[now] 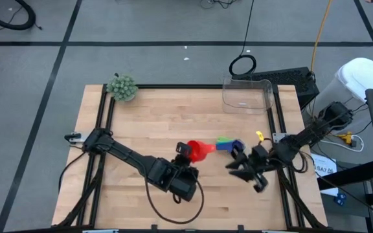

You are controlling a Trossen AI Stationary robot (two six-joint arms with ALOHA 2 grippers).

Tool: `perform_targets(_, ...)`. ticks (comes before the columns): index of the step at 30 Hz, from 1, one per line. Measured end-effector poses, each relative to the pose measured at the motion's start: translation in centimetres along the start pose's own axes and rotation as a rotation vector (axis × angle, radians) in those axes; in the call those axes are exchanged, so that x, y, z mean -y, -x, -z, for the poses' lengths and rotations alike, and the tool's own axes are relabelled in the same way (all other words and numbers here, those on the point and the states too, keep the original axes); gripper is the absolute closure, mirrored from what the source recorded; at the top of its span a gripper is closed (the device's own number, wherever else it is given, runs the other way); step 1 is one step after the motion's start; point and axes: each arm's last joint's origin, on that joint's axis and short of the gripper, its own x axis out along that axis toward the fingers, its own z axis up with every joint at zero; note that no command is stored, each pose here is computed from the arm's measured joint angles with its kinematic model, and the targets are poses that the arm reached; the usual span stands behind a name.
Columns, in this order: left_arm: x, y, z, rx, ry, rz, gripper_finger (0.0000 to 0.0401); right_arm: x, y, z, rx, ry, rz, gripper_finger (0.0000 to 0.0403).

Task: Nest measuring cups in basket
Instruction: Prepare the orange measuring cup

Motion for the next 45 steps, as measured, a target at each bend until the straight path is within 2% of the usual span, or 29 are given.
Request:
perform_targets(2,0.1,0.0,0.3,-0.025,-0.008,0.029,0.0395,-0.3,0.1,-0.4,0.005,0.019,-0.045,0.0265)
perform_targets(6,0.2,0.0,0.7,-0.055,-0.011,0.079,0.0395,-0.7,0.6,-2.4,0.08,0.041,-0.058,0.0194)
perform_targets(12,0.2,-0.1,0.7,-0.058,-0.007,0.125,0.0395,-0.9,1.2,-3.7,0.075,0.083,-0.042,0.0141)
perform_targets(16,0.1,-0.3,0.7,-0.061,-0.003,0.166,0.0395,-1.0,1.5,-4.2,0.074,0.103,-0.035,0.0134)
perform_targets(21,-0.4,-0.9,0.7,-0.063,-0.009,0.272,0.0395,-1.1,1.7,-4.7,0.089,0.145,-0.038,0.0134)
perform_targets(25,-0.4,-2.5,1.0,-0.062,-0.01,0.409,0.0395,-1.1,1.8,-5.0,0.102,0.158,-0.039,0.0134)
perform_targets(28,0.2,-4.4,1.9,-0.119,-0.023,0.455,0.0395,-1.2,2.0,-5.4,0.119,0.162,-0.043,0.0134)
perform_targets(34,2.1,-8.4,4.2,-0.234,-0.03,0.499,0.0395,-1.3,2.2,-6.0,0.14,0.171,-0.046,0.0134)
perform_targets(39,2.8,-9.5,4.9,-0.253,-0.016,0.505,0.0395,-1.3,2.3,-6.0,0.128,0.177,-0.035,0.0134)
perform_targets(45,2.7,-9.4,4.7,-0.24,-0.005,0.528,0.039,-0.5,2.3,-5.0,0.024,0.247,0.127,0.0133)
